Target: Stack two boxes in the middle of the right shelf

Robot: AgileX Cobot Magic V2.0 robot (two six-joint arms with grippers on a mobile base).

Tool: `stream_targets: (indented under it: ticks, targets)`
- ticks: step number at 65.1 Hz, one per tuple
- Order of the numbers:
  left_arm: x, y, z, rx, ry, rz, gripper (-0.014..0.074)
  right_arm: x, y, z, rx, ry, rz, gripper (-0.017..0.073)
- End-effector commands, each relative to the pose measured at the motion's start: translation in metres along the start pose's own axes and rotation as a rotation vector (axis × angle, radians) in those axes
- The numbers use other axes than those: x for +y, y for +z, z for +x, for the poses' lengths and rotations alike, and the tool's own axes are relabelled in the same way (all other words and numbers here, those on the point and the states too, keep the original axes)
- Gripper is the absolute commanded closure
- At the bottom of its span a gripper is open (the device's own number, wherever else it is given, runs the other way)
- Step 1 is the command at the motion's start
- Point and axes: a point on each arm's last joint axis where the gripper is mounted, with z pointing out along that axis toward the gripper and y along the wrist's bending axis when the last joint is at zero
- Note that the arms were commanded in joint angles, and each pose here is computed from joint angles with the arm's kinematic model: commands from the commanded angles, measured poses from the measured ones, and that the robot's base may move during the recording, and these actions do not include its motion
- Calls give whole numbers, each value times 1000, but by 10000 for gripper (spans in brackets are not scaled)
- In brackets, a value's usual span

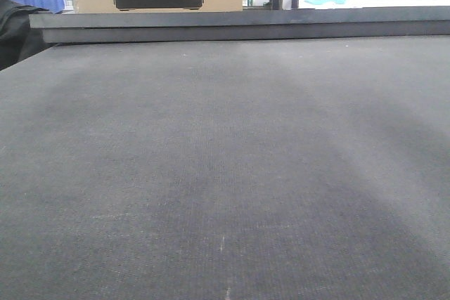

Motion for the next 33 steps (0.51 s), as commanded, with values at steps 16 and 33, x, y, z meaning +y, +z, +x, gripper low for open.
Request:
stream_targets:
  ticks: [16, 33]
  targets:
    - [4, -11, -7, -77, 3, -20, 705, -3, -7, -5, -50, -32, 42, 712]
    - [4, -11, -7, -77, 3, -20, 705, -3, -7, -5, -50, -32, 42, 712]
